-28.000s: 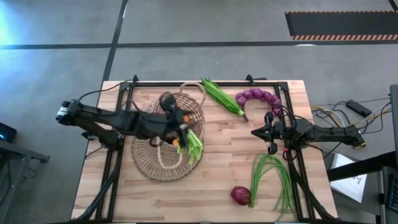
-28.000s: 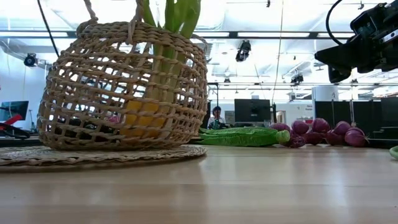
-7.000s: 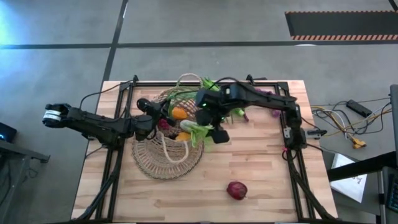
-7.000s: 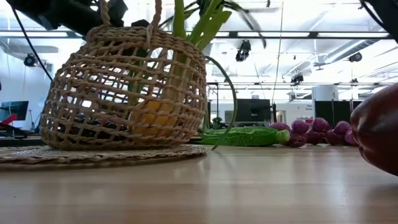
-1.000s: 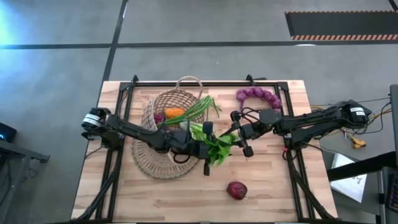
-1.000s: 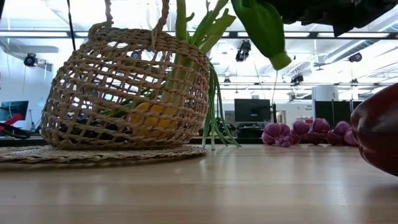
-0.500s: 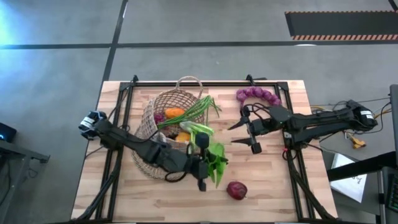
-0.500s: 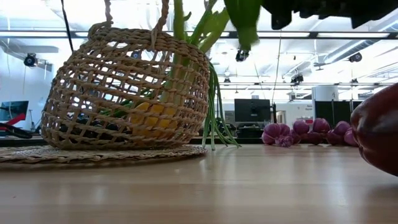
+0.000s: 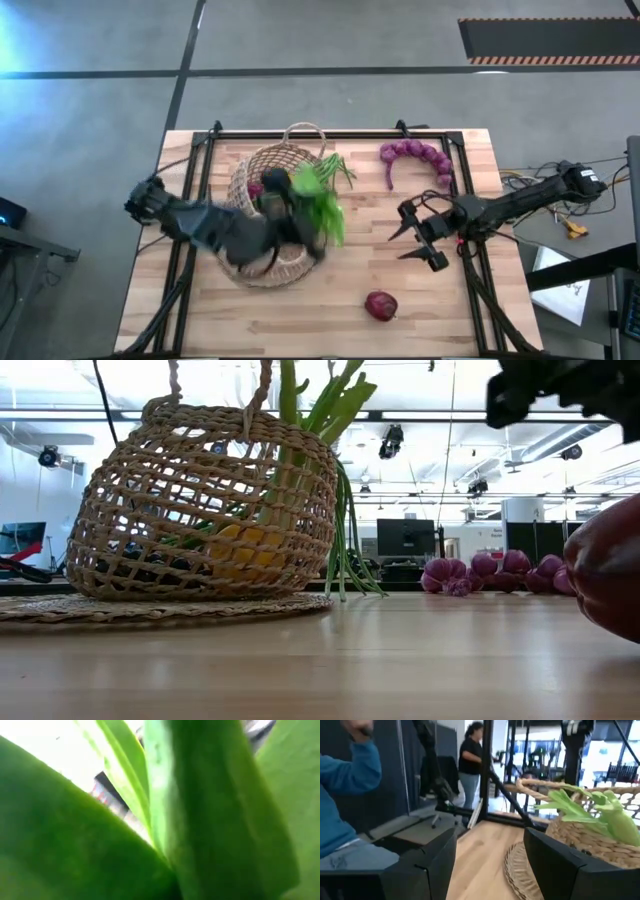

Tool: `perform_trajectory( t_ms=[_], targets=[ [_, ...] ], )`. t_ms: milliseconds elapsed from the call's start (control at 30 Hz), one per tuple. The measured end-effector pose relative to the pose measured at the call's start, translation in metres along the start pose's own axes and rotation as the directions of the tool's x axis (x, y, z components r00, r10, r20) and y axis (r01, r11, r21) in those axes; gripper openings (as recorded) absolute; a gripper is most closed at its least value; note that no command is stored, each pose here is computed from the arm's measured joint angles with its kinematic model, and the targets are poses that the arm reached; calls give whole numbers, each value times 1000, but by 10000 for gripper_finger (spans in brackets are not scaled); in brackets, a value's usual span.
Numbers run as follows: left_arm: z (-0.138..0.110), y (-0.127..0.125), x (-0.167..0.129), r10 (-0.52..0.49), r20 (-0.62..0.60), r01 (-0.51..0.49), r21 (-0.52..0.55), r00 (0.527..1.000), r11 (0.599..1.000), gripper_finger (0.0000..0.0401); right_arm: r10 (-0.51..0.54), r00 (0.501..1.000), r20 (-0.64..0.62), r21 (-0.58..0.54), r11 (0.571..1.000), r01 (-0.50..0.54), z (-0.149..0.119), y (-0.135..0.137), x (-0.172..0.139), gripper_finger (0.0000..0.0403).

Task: Build produce basket
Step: Put the lettuce into the basket

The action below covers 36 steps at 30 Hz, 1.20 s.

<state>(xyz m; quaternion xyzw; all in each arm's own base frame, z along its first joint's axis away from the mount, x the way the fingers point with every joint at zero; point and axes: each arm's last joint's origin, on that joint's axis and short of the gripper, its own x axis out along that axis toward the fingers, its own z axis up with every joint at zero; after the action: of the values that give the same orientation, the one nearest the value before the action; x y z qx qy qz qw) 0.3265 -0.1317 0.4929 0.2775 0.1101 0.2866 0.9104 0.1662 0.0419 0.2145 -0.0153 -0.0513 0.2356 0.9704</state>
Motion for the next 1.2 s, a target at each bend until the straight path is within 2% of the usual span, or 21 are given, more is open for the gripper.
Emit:
perform_trajectory(
  t_ms=[67,200,233,367,467,667,900,1000,1200],
  targets=[
    [-11,17,11,30,-89,-33,-27,996,999,9,-14,999,34,-9,1000,14,-6,4,-4,224],
    [-44,41,39,-143,-236,96,-200,961,975,8,-60,996,61,-12,998,61,-11,5,-9,224],
    [-54,45,47,-157,-281,95,-224,947,970,8,-61,996,62,-9,998,62,-11,5,-10,224],
    [-93,52,75,-101,-462,14,-189,881,982,8,-61,997,55,-5,998,62,-13,5,-10,224],
    [-120,53,93,-95,-549,1,-169,831,986,8,-61,997,48,-4,998,61,-14,5,-9,224],
    [-172,51,118,-111,-683,-37,-198,722,979,8,-59,998,34,-1,998,59,-17,6,-10,224],
    [-229,45,130,-62,-806,-142,-179,589,973,13,-59,998,27,7,998,59,-19,6,-11,224],
    [-243,45,132,-48,-831,-183,-179,555,967,32,-59,998,26,7,998,59,-19,6,-11,224],
    [-248,50,130,-54,-834,-195,-190,549,962,118,-59,998,26,9,998,59,-19,6,-11,224]
  ],
)
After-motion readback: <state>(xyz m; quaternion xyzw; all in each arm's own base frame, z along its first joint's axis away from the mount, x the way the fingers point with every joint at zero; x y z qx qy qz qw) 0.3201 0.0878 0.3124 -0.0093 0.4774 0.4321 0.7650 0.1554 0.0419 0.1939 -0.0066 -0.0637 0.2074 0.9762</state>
